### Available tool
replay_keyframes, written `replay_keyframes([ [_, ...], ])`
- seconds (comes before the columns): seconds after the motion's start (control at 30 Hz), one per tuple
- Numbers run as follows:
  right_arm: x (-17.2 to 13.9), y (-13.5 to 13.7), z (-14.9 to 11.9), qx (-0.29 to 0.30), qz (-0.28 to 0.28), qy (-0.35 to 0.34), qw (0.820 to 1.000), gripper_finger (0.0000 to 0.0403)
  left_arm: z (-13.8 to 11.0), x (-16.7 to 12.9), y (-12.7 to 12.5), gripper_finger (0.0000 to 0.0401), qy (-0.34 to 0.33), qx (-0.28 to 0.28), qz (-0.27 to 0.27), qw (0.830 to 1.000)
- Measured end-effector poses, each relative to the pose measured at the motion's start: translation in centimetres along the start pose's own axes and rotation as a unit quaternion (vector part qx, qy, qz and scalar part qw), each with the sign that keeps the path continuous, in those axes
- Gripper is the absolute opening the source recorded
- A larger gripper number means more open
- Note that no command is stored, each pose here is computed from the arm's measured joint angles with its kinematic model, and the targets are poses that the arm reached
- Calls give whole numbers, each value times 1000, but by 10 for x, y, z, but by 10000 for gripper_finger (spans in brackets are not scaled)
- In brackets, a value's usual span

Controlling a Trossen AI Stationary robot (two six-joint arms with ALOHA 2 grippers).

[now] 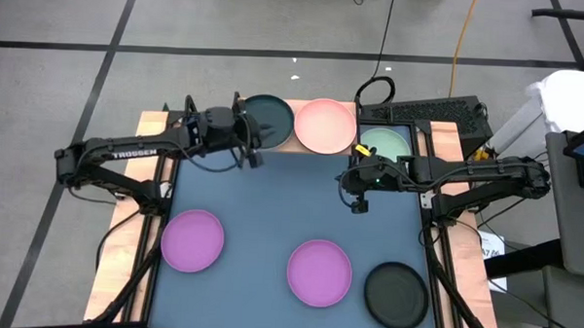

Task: Place and stack plates onto a shelf
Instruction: Stack the right purple plate on top of the orange plate on the shelf

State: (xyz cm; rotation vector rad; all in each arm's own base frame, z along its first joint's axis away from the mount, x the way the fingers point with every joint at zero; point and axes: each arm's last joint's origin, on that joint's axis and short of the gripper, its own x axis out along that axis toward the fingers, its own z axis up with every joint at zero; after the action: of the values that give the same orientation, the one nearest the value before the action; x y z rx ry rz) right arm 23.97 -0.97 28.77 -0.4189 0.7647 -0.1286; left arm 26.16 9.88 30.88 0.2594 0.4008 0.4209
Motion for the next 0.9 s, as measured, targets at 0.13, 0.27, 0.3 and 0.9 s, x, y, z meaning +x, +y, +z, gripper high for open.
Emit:
replay_keyframes([
  [0.13,0,0,0,-2,0,0,1000,0,-10,1,5,81,32,-30,-36,998],
  [0.27,0,0,0,-2,0,0,1000,0,-13,-4,2,81,55,-62,-50,995],
  [0.3,0,0,0,-1,1,0,1000,0,-12,-8,0,81,60,-69,-55,994],
  [0.9,0,0,0,30,2,-1,1000,0,-19,-72,-101,81,228,-113,-192,948],
])
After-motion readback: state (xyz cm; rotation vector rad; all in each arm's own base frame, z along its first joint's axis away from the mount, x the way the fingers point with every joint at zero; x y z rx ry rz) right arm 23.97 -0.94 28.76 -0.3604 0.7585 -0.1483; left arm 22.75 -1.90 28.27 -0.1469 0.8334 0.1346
